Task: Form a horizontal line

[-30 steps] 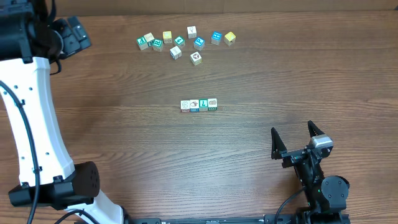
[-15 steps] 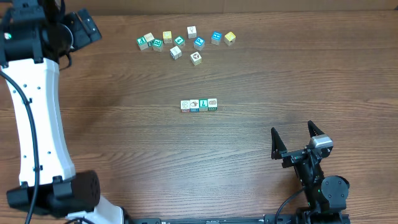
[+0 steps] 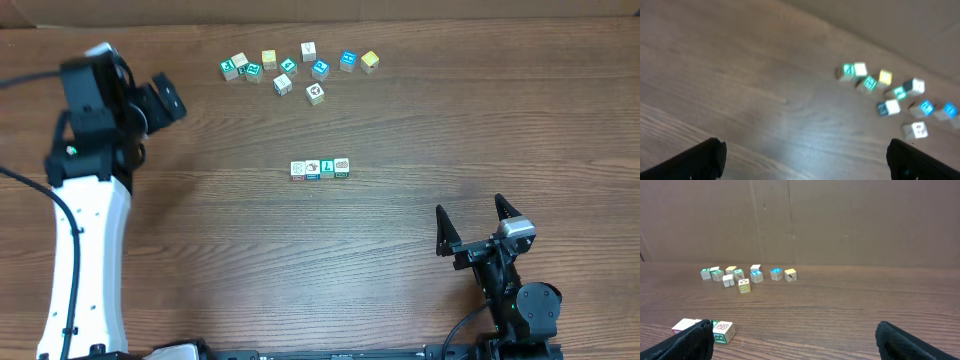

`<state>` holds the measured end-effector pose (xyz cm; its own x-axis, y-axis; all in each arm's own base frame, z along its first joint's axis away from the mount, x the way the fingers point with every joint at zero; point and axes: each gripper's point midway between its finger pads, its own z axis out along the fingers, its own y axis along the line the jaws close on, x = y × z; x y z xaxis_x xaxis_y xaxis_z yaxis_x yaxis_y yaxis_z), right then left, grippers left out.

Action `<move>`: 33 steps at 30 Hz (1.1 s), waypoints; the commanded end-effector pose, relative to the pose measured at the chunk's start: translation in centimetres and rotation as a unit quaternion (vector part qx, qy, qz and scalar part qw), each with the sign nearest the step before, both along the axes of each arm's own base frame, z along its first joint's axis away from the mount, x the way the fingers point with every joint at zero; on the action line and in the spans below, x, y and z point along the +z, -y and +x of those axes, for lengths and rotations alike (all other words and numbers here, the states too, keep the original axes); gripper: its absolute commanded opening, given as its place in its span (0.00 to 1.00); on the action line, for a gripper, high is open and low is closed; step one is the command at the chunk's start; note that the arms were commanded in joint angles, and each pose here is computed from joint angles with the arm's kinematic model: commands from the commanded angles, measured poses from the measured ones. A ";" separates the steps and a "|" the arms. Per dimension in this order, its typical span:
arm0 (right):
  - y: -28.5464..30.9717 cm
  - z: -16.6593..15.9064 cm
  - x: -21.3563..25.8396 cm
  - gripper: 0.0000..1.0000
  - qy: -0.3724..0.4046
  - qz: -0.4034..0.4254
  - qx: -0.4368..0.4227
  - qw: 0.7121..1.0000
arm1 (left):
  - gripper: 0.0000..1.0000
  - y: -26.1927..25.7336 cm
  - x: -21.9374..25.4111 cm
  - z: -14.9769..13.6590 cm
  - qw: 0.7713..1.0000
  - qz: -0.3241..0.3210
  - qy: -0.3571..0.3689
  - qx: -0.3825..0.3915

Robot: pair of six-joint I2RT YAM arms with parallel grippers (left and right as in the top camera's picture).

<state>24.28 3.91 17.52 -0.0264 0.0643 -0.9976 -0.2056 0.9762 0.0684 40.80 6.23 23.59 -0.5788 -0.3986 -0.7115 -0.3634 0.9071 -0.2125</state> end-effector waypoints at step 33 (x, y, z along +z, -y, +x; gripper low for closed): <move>0.2 0.0 -0.2 1.00 0.001 0.002 -0.007 1.000 | 1.00 5.2 -8.7 -5.4 0.977 0.010 0.189 -0.099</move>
<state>24.28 3.91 17.50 -0.0272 0.0643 -0.9976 -0.2056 0.9762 0.0685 36.48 1.41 15.87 -0.3272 -0.3199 -0.8891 -0.1001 0.9474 -0.3040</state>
